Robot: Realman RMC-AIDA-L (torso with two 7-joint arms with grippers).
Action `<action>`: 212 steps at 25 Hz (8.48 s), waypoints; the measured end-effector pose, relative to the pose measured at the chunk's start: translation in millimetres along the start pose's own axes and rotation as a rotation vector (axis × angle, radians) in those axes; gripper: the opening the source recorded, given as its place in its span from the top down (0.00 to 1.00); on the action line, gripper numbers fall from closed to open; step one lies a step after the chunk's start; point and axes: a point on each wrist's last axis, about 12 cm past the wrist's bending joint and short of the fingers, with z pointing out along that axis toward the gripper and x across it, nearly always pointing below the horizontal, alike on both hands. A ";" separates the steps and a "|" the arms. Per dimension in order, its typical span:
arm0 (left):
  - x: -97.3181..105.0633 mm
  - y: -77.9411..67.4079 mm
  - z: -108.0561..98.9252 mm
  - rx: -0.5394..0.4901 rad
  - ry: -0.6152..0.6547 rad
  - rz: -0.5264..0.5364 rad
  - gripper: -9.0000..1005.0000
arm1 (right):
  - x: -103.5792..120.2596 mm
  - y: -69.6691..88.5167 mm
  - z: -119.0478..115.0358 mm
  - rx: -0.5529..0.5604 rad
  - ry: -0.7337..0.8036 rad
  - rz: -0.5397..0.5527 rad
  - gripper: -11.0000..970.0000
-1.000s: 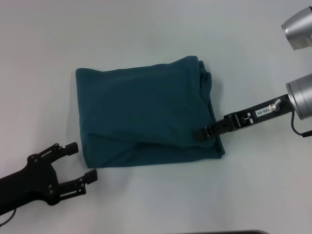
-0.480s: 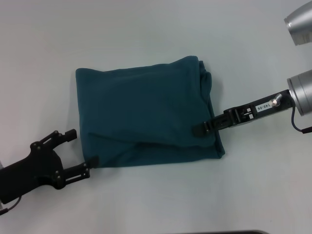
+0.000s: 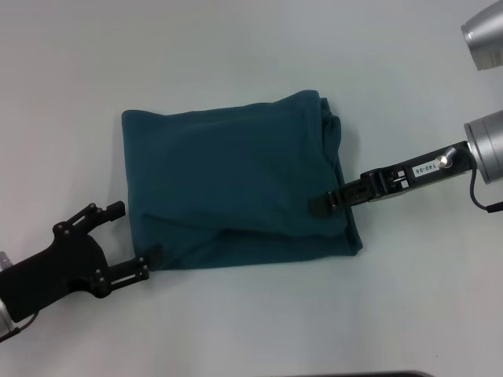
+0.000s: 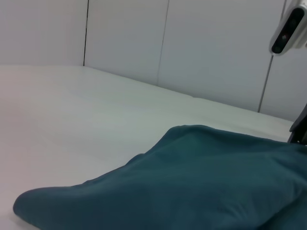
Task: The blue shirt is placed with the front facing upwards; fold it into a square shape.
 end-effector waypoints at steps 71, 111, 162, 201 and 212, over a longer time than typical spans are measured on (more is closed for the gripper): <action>-20.7 18.2 2.2 0.039 0.026 0.053 0.99 | -8.5 -2.9 -14.8 0.051 0.024 0.004 0.95; -69.2 27.2 -23.4 0.126 -0.160 -0.156 0.39 | -12.0 14.9 -19.8 -0.187 -0.150 0.007 0.49; -54.8 -5.9 -18.7 0.484 -0.031 -0.085 0.14 | 101.3 -7.7 24.7 -0.039 -0.637 -1.149 0.12; -82.7 17.8 -10.0 0.499 0.208 -0.024 0.14 | 94.0 -10.3 23.0 -0.168 -0.281 -0.935 0.06; -80.7 16.4 -11.3 0.492 0.204 -0.033 0.14 | 93.4 -12.0 24.9 -0.154 -0.271 -0.927 0.06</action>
